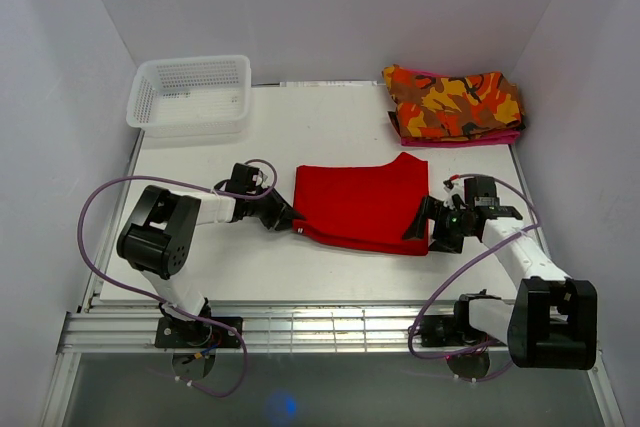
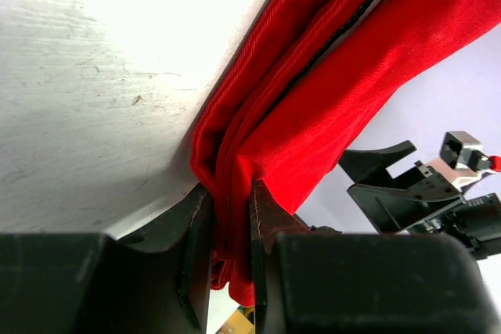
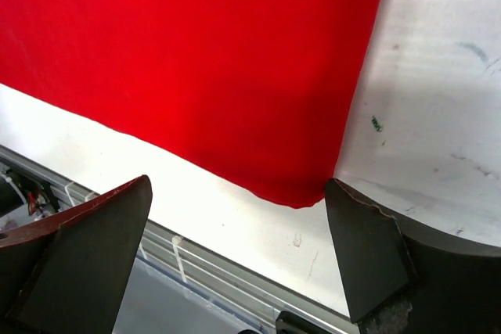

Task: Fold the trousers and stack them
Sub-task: Neatly place the folded trousers to the corner

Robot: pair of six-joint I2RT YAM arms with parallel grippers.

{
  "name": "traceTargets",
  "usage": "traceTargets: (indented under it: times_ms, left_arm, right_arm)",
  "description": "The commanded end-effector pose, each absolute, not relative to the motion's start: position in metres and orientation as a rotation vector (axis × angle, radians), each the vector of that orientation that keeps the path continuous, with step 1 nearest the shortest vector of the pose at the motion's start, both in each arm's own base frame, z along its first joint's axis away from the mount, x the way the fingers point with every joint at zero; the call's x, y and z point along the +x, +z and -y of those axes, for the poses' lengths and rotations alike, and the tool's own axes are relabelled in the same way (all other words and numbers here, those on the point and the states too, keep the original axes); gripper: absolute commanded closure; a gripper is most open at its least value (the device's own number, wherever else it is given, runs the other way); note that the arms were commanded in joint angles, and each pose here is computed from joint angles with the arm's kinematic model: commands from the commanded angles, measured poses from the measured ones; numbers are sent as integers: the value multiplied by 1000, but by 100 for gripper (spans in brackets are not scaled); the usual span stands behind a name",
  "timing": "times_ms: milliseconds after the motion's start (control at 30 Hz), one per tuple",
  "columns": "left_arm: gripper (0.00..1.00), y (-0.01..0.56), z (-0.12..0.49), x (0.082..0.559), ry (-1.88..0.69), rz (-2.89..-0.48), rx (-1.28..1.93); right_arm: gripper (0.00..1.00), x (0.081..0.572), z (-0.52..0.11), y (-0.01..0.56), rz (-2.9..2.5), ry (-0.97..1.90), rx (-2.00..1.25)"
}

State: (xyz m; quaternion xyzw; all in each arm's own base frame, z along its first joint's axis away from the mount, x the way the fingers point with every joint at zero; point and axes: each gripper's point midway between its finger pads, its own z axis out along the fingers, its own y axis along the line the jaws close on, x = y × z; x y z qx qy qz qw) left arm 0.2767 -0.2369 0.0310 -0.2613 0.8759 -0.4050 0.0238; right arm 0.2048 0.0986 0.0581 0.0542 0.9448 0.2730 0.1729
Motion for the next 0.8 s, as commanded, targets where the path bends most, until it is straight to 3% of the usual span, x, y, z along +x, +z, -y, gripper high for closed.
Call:
traceTargets:
  times_ms: [0,433,633,767]
  left_arm:
    - [100,30,234,273,-1205,-2726,-796]
    - [100,33,236,274,-1230,-2720,-774]
    - [100,34,238,276,-1240,-2719,-771]
    - [100,33,238,277,-1239,-2722,-763]
  right_arm:
    - [4,193,-107,55,-2690,868,204]
    - [7,194,-75,25,-2750,719,482]
    - [32,193,-83,14,-2721,792,489]
    - [41,198,-78,13,-2714,748,473]
